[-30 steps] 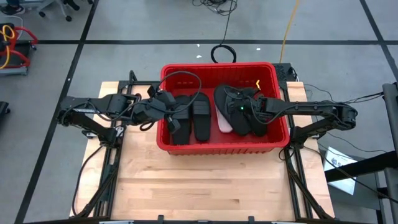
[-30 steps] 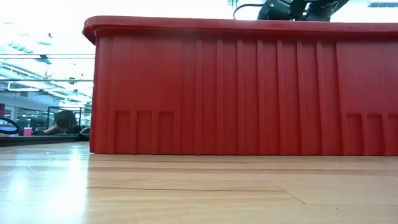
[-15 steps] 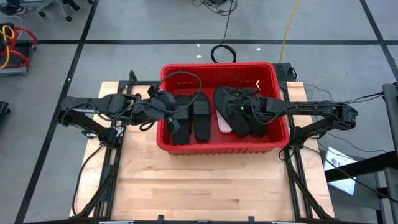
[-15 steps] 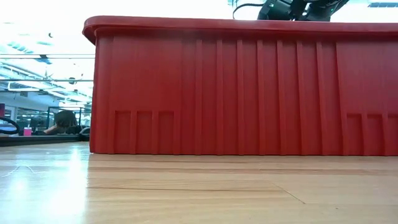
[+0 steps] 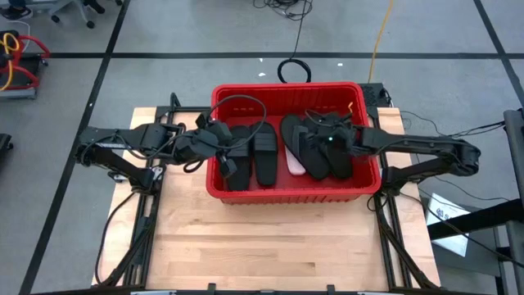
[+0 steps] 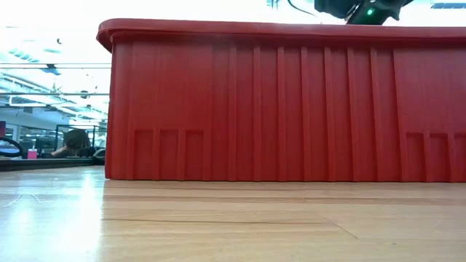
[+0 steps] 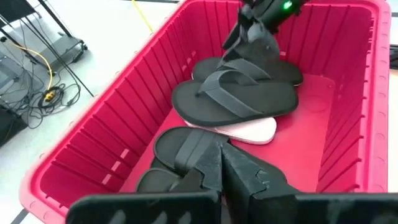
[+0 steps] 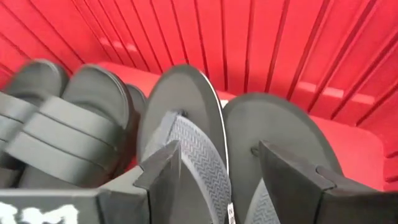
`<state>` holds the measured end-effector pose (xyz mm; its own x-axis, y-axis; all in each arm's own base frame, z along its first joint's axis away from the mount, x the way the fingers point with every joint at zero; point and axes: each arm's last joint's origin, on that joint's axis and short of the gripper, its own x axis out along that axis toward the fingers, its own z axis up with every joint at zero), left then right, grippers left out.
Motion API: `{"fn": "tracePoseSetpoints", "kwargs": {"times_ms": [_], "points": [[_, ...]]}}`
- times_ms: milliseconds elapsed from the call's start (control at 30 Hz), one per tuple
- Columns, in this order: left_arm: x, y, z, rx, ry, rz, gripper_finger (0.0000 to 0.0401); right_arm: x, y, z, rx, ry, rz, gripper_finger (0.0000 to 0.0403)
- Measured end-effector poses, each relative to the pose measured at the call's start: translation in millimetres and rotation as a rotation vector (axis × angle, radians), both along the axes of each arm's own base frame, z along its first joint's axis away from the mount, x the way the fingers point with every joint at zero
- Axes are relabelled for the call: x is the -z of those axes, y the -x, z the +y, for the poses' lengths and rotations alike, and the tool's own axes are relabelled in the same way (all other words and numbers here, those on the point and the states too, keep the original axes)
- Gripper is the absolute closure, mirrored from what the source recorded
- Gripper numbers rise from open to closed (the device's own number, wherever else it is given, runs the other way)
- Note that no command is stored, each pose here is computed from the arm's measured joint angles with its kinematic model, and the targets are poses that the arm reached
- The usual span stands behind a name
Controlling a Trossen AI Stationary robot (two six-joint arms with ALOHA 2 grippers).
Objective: Pick and place slides into bin
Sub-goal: Return to Home Position
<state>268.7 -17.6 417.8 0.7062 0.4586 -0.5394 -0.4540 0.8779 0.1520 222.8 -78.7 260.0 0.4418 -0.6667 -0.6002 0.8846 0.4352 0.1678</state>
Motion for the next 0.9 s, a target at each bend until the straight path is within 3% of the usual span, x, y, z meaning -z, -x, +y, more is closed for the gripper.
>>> {"fn": "tracePoseSetpoints", "kwargs": {"times_ms": [133,300,567,900], "points": [[0,0,0,0.002,-0.004,0.002,0.0388,-13,9,3,-0.007,0.020,-0.051,0.0199],[-3,5,1,0.019,-0.026,0.004,0.0397,-32,21,8,-0.203,0.159,0.007,0.0229],[-26,37,10,0.017,-0.035,-0.083,0.0399,-71,44,21,-0.548,0.386,-0.117,0.0389],[-44,69,9,0.219,-0.034,-0.123,0.0397,-99,88,46,-0.992,0.569,-0.303,0.0401]]}}
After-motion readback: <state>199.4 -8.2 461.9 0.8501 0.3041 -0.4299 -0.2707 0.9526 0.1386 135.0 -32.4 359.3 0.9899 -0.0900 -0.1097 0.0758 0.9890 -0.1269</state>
